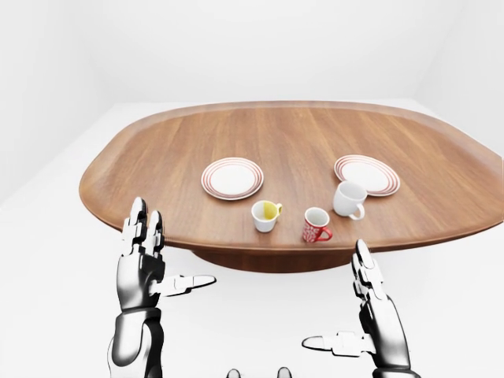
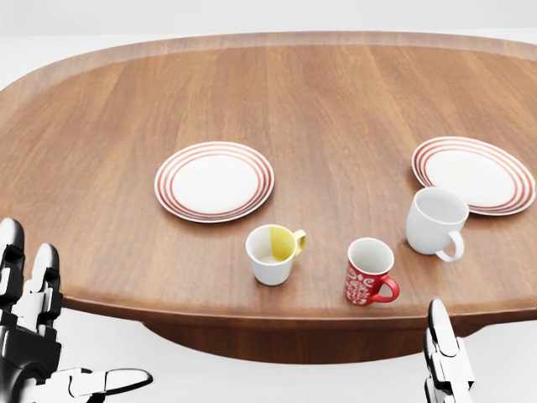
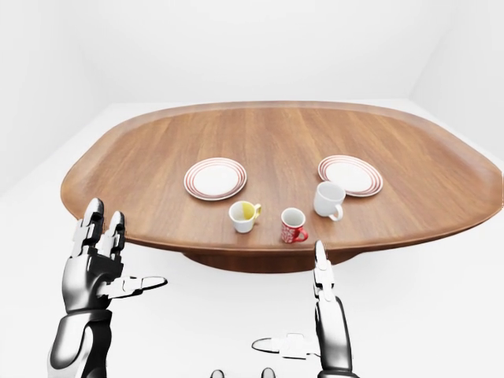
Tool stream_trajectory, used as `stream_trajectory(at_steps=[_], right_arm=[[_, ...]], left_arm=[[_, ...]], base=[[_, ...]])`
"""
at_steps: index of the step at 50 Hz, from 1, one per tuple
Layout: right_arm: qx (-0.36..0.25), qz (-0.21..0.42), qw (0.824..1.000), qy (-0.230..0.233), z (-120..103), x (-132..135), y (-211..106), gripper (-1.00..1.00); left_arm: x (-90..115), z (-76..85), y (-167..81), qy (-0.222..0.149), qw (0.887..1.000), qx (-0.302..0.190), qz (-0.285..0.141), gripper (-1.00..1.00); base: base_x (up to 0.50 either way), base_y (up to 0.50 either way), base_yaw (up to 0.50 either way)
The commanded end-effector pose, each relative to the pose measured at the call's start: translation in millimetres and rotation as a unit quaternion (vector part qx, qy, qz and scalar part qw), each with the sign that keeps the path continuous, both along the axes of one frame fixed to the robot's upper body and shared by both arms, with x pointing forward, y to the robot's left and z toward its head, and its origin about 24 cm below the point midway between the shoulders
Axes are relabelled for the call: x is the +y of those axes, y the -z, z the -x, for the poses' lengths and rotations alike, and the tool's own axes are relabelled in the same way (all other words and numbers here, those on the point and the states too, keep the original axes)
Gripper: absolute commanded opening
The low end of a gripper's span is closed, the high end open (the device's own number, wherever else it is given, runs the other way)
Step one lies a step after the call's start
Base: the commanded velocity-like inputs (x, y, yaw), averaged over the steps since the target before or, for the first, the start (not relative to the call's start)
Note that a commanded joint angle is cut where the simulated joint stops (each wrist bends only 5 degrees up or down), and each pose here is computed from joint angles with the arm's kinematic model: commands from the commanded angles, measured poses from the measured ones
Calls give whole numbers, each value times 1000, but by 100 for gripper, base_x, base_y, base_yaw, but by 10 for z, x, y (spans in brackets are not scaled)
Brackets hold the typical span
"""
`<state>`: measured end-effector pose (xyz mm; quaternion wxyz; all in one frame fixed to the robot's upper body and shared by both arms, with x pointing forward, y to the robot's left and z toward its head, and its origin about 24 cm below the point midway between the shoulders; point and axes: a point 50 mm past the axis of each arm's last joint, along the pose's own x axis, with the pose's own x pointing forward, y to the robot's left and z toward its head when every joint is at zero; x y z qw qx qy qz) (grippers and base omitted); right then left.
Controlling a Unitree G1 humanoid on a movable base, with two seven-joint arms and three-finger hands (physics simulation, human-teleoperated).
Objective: Put the red mug on the left plate.
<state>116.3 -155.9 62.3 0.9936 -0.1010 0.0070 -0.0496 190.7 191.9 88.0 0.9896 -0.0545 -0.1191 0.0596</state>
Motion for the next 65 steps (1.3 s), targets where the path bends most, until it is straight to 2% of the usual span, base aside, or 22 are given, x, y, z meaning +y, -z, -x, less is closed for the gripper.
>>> stream_trajectory(at_steps=[1,28,37,47,65], right_arm=[[-1,0,1000,-1,5,1,-8,100],[-7,3,1000,-21,-17,53,-28,100],[-5,3,1000,-21,-4,52,-24,100],[-8,6,1000,-30,-20,77,-30,100],[1,-10,999,-42,-25,82,4,100]], left_arm=[[0,0,0,0,1000,1,0,100],[-3,0,4,1,1000,1,1,100],[-3,-2,7,1,1000,1,1,100],[-6,-5,6,4,1000,2,2,100],[-12,-9,10,5,1000,2,1,100]], base=[[10,50,0],[10,50,0],[13,8,0],[21,47,0],[40,-1,0]])
